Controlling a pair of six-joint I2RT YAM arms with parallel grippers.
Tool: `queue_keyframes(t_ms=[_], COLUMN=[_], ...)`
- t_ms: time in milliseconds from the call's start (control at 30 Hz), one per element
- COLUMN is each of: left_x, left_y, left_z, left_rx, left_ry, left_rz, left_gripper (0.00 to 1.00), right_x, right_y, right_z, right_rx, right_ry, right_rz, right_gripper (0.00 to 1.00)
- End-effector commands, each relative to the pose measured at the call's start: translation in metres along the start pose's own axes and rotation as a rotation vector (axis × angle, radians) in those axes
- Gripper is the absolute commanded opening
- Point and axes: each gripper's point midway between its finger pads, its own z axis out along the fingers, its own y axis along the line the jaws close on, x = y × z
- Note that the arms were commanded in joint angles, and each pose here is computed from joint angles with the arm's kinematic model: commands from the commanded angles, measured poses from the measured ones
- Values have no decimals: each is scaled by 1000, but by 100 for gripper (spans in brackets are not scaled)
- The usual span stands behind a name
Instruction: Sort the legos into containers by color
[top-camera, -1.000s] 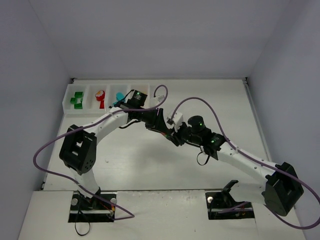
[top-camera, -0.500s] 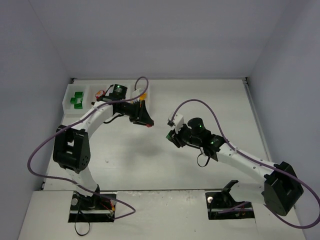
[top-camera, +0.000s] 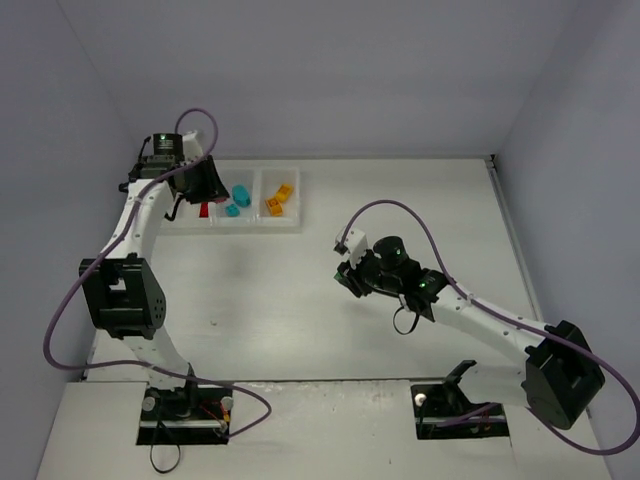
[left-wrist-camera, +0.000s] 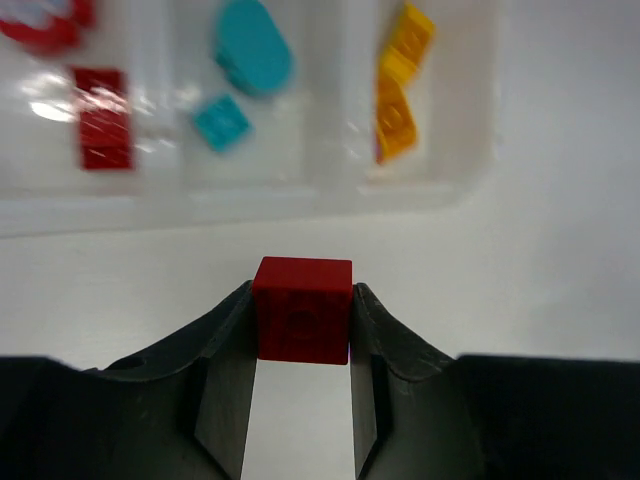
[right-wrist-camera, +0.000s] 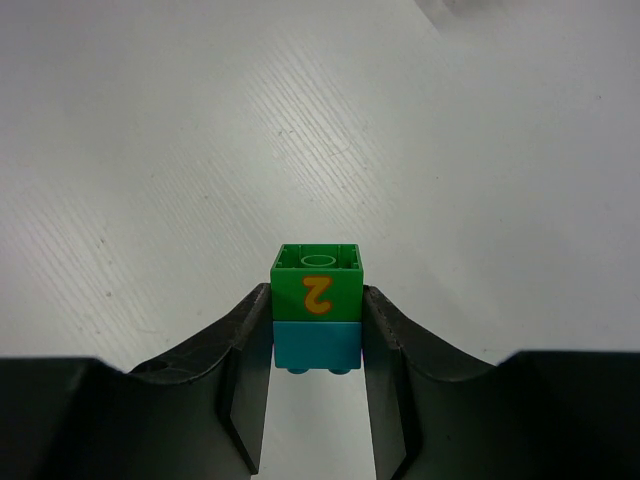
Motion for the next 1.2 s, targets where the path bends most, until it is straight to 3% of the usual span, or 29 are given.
queue_keyframes(t_ms=[0, 67, 167, 400, 567, 733, 800, 1000, 1167], left_x=[-70, -86, -101, -119, -114, -61, -44, 52, 99], left_y=[61, 81, 105, 112, 92, 15, -42, -156, -209], left_z=[-21, -15, -1, 20, 14, 6, -1, -12, -35], left_rx=[-294, -359, -417, -411, -336, -60, 72, 417, 583], left_ry=[-228, -262, -270, -278, -263, -194, -212, 28, 152], left_rz=[-5, -26, -43, -34, -27, -11, 55, 119, 218], left_gripper=[14, 19, 39, 59, 61, 61, 61, 61, 61], right_x=[-35, -36, -36, -40, -47, -65, -68, -91, -107], right_y=[-11, -10, -9, -8, -6, -8, -11, -17, -16], right_z=[-2, -3, -3, -9, -10, -14, -12, -7, -4], right_rx=[39, 38, 34, 33, 21, 23, 33, 45, 24], right_ry=[-89, -92, -94, -113, -129, -176, -179, -222, -248], right_rz=[-9, -5, 2, 14, 14, -10, -29, -87, -119], right_gripper=[0, 0, 0, 0, 0, 0, 0, 0, 0])
